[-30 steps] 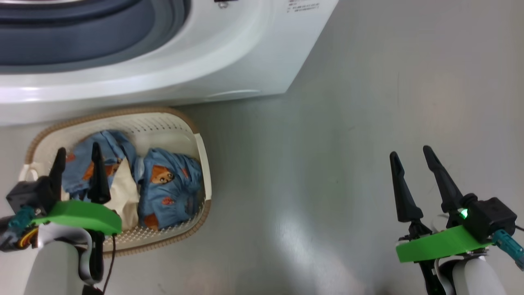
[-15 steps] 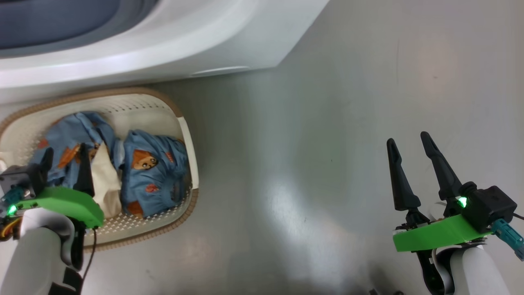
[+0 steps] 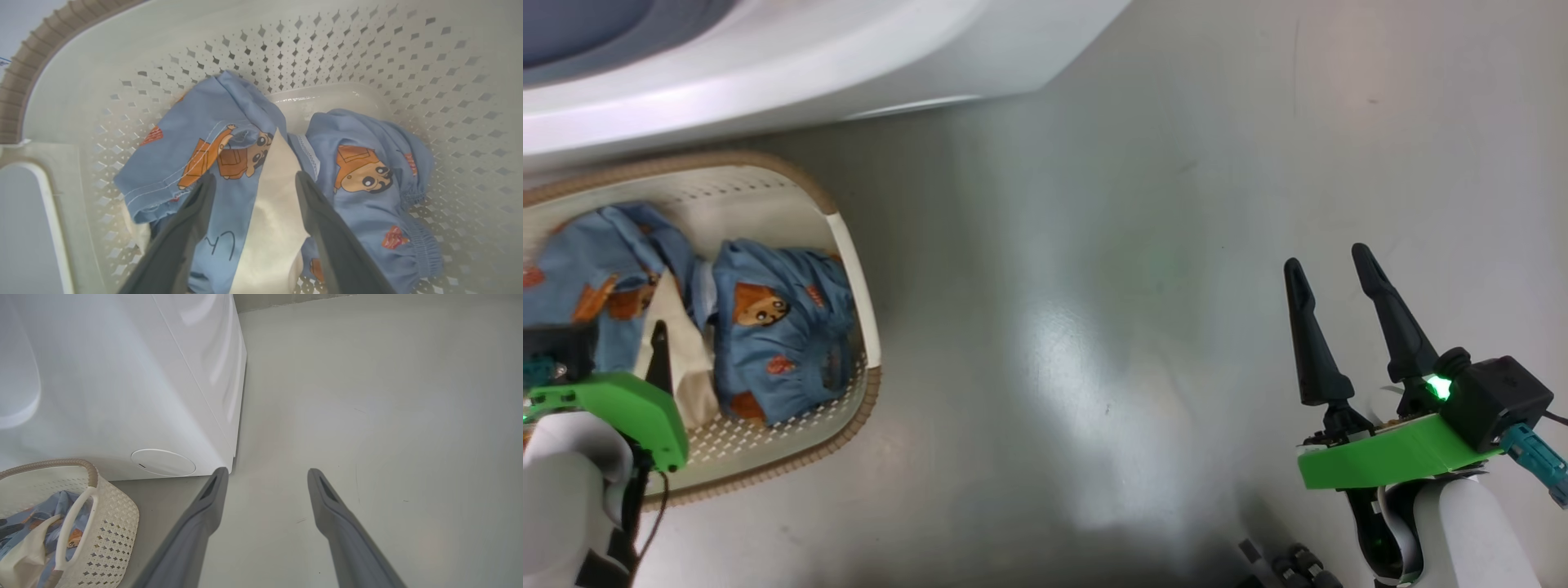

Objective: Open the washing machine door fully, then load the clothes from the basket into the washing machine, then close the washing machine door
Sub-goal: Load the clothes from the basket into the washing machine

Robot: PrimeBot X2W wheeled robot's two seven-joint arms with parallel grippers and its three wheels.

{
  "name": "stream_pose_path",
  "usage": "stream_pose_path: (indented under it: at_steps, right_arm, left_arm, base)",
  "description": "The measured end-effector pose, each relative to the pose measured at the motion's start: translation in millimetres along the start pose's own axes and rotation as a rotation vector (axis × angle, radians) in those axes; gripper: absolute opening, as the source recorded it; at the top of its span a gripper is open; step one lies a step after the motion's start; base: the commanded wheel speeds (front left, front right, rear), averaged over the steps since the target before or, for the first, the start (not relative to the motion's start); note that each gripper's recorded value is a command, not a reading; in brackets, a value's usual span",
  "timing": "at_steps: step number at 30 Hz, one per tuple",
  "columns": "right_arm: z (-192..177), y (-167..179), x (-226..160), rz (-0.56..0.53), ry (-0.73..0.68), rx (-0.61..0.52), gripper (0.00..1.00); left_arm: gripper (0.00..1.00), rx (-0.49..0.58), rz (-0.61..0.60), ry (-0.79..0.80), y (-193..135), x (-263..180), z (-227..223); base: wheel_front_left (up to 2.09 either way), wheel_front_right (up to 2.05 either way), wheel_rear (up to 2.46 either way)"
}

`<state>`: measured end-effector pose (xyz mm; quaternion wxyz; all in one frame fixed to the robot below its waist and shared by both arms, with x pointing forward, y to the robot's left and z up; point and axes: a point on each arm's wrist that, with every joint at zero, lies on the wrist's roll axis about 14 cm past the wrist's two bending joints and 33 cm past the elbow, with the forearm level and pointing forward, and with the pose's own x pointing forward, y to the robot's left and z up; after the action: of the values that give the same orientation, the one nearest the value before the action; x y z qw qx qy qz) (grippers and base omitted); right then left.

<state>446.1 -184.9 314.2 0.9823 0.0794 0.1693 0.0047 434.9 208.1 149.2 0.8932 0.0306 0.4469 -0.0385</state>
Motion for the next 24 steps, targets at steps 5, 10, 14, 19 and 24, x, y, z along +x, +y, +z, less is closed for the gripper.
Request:
stream_pose_path:
  at_steps: [5, 10, 14, 19, 24]
  right_arm:
    - [-7, -6, -1, -0.019, 0.017, 0.015, 1.0]
    - [-10, -11, 2, -0.031, 0.021, 0.016, 1.0]
    - [-15, -15, 1, -0.041, 0.033, 0.015, 1.0]
    - [-18, -18, 1, -0.049, 0.042, 0.013, 1.0]
    - [-16, -18, 5, -0.048, 0.032, 0.01, 1.0]
  left_arm:
    - [1.0, 0.059, -0.015, 0.062, 0, 11, -11]
    - [1.0, 0.075, -0.023, 0.084, 0, 22, -14]
    - [1.0, 0.107, -0.029, 0.119, 1, 30, -18]
    - [1.0, 0.119, -0.038, 0.187, 0, 35, -27]
    - [1.0, 0.125, -0.027, 0.226, 4, 40, -26]
  base:
    - [0.0, 0.0, 0.0]
    - [0.0, 0.0, 0.0]
    - [0.0, 0.0, 0.0]
    - [0.0, 0.0, 0.0]
    - [0.0, 0.0, 0.0]
